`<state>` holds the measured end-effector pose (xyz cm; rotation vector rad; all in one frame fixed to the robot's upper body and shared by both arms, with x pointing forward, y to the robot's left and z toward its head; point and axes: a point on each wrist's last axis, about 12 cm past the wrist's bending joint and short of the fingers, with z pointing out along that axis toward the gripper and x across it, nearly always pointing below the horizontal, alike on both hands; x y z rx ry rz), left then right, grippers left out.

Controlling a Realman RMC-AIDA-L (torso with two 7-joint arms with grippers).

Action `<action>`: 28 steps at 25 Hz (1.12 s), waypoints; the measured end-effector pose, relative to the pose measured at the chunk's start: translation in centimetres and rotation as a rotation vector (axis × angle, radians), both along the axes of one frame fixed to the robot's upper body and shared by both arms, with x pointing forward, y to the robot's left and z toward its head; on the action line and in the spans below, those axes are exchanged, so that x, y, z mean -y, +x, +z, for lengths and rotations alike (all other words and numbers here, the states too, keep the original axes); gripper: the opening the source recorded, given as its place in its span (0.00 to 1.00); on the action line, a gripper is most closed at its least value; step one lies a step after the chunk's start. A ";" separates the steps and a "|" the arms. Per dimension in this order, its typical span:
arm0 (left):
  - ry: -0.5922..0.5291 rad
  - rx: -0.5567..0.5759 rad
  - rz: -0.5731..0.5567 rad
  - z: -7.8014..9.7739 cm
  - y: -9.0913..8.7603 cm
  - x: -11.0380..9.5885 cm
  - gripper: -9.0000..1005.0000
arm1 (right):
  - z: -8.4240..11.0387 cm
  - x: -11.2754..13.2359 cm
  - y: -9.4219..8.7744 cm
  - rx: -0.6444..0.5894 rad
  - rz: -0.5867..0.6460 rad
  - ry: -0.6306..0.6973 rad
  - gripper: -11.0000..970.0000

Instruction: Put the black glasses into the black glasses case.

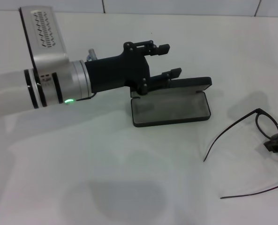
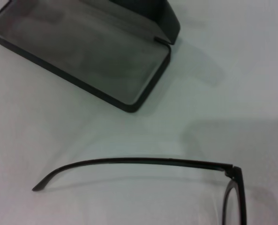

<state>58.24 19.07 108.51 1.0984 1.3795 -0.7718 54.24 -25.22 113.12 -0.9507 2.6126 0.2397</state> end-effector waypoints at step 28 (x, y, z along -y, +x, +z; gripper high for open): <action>-0.308 0.006 -0.190 1.6 -3.5 1.8 0.60 | -1.4 6.4 -0.9 0.153 0.197 0.845 0.13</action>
